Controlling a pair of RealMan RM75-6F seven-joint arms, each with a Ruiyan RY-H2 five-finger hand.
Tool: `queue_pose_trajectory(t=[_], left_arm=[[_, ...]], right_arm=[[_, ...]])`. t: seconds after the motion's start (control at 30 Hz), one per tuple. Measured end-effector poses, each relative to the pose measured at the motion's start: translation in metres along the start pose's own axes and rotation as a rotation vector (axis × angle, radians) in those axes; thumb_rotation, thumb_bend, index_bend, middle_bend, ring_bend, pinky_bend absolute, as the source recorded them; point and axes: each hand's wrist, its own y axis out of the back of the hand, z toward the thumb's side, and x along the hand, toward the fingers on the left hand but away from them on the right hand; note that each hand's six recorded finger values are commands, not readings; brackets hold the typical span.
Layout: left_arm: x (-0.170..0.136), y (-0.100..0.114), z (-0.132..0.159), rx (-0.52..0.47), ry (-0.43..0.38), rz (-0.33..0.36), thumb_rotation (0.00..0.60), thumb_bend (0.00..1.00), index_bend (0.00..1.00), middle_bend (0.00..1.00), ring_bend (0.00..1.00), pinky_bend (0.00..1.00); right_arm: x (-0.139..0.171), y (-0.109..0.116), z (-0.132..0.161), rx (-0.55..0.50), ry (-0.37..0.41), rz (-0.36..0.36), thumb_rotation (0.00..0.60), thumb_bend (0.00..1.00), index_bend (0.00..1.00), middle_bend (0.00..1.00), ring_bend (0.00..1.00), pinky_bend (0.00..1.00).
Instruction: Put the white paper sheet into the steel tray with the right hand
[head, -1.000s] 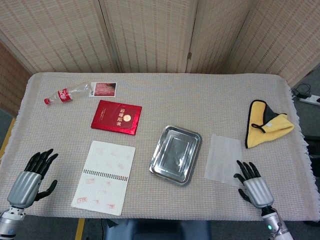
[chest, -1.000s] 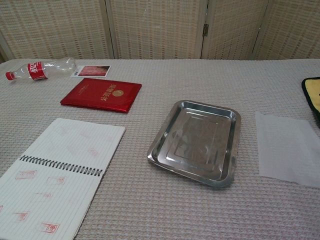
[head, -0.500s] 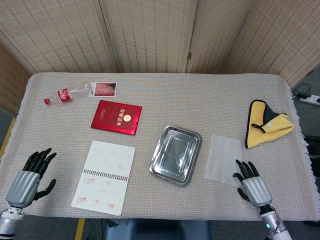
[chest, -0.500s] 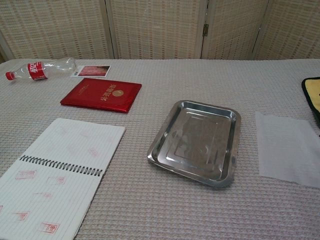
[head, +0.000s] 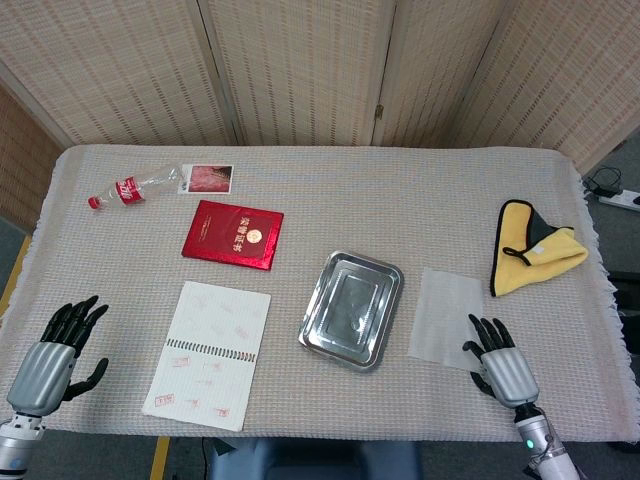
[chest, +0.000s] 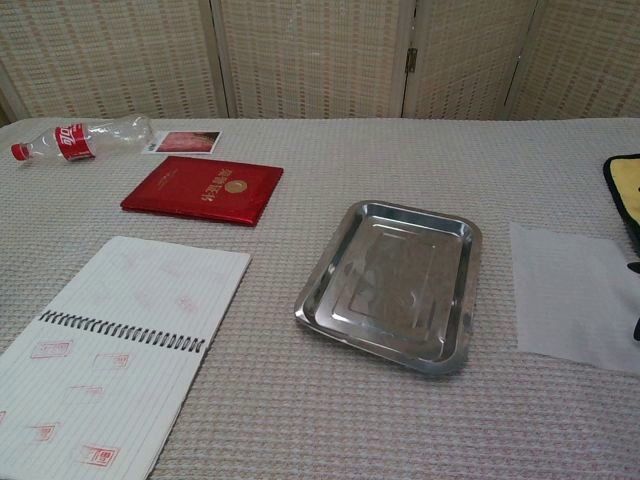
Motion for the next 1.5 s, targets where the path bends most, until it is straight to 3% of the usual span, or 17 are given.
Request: queue_pose_trajectory(t=[0.67,1.03,1.33,1.5], left_arm=[[0.001,-0.001,-0.008,0.005,0.047,-0.014,0.6,0.47,0.0,0.0,0.0,0.0],[0.001,0.001,-0.01,0.003,0.052,-0.007,0.6,0.47,0.0,0.0,0.0,0.0],[0.001,0.001,-0.008,0.004,0.046,-0.007,0.6,0.47,0.0,0.0,0.0,0.0],[0.0,0.001,-0.007,0.005,0.044,-0.01,0.6,0.47,0.0,0.0,0.0,0.0]], right_arm=[[-0.013,-0.001,0.0,-0.053,0.003,-0.079,0.6,0.4,0.54,0.16,0.11,0.0],[-0.018,-0.004,0.005,-0.085,0.028,-0.084,0.6,0.59,0.58,0.2,0.13,0.0],[-0.017,0.003,0.006,-0.106,0.036,-0.121,0.6,0.6,0.59,0.21,0.14,0.0],[-0.018,0.016,0.005,-0.122,0.034,-0.177,0.6,0.6,0.59,0.21,0.14,0.0]])
